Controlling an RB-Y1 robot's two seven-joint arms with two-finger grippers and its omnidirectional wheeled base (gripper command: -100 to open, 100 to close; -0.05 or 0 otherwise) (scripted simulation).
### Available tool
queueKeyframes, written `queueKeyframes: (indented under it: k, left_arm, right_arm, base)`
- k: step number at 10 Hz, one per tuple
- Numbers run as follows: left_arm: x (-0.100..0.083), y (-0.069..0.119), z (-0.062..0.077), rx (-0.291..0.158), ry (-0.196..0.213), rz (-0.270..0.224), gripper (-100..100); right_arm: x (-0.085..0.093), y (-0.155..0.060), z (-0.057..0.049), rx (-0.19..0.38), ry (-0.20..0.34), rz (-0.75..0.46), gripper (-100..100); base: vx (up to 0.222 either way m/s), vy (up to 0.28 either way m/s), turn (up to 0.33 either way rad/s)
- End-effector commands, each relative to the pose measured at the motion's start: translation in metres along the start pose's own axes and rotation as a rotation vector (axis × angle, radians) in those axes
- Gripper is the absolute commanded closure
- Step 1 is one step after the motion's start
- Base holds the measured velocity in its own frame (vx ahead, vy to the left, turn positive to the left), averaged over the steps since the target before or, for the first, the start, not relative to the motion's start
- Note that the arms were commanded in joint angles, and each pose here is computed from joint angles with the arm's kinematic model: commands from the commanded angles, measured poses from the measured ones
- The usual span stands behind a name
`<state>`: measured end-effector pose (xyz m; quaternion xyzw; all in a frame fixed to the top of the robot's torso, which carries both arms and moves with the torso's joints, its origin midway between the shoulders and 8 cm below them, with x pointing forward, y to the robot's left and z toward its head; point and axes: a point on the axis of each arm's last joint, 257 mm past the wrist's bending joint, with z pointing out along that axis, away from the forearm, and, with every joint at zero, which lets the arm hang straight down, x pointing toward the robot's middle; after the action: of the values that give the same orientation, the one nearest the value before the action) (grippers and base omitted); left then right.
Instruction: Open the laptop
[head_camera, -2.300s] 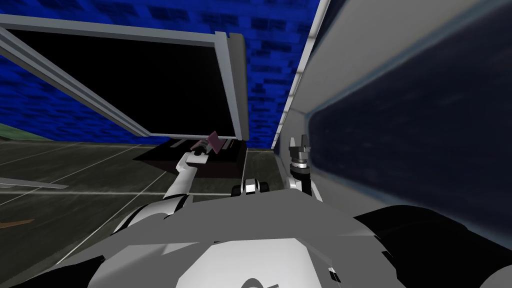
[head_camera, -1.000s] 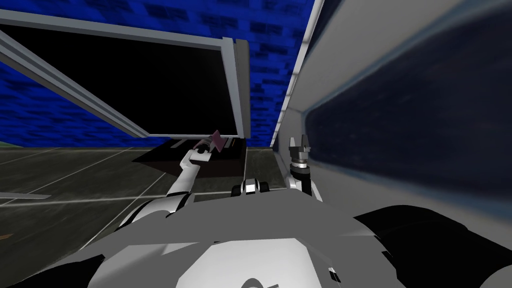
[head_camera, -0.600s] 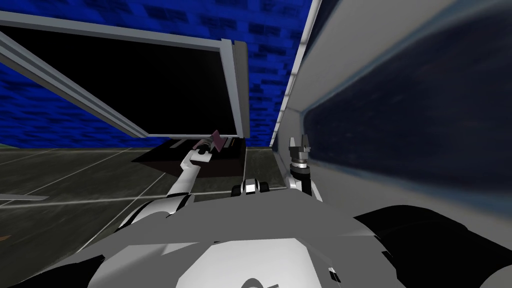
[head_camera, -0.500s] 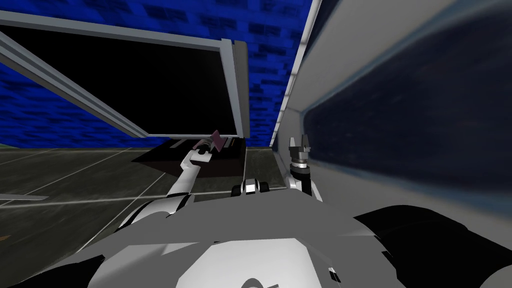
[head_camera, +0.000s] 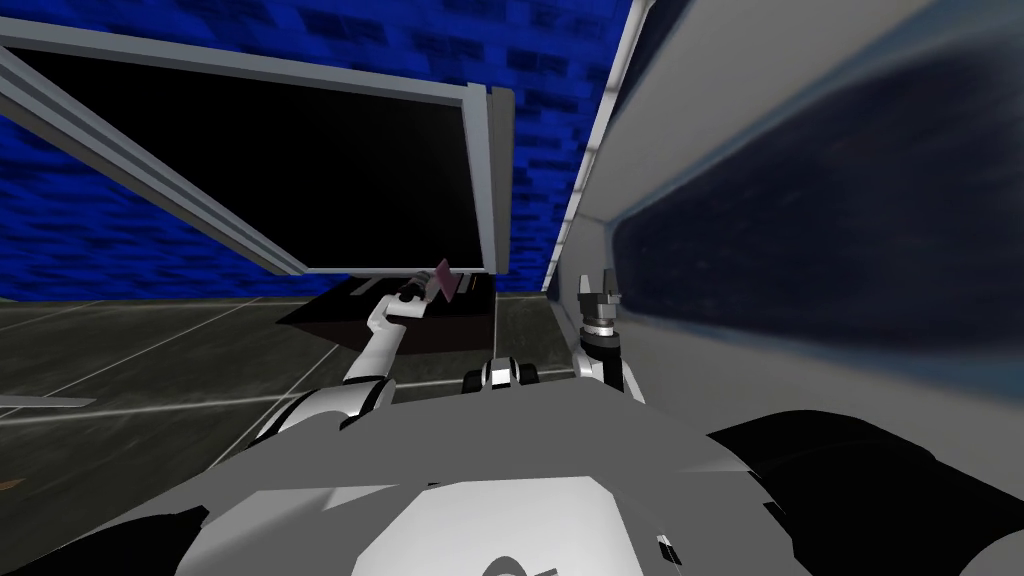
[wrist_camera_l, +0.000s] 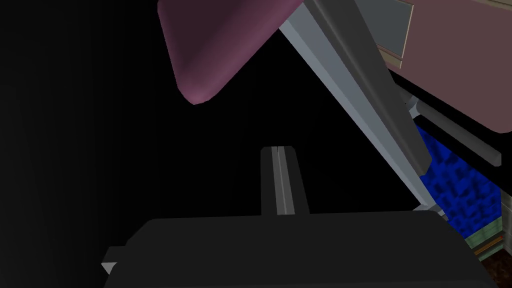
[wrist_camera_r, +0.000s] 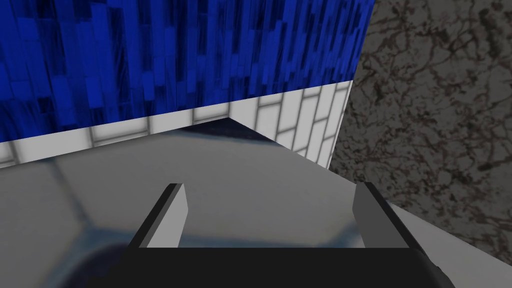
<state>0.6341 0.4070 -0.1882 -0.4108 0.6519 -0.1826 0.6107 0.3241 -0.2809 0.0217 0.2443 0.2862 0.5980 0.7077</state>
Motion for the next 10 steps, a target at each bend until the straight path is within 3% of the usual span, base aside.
queueKeyframes:
  k: [1,2,8,10]
  left_arm:
    - [0.003,-0.002,0.001,-0.006,0.010,-0.034,100]
    - [-0.001,0.000,-0.002,0.006,-0.004,0.011,-100]
    - [-0.011,0.004,-0.012,0.051,-0.043,0.178,-100]
    - [-0.010,0.003,-0.010,0.047,-0.039,0.160,-100]
  right_arm:
    - [0.000,0.000,0.000,0.000,0.000,0.000,0]
    - [0.000,0.000,0.000,0.000,0.000,0.000,0]
    - [0.000,0.000,0.000,0.000,0.000,0.001,0]
    - [0.000,0.000,0.000,0.000,0.000,0.000,0]
  base:
    - [-0.025,0.085,-0.010]
    - [0.032,-0.059,0.021]
    - [0.028,-0.144,0.023]
    - [0.008,-0.040,0.004]
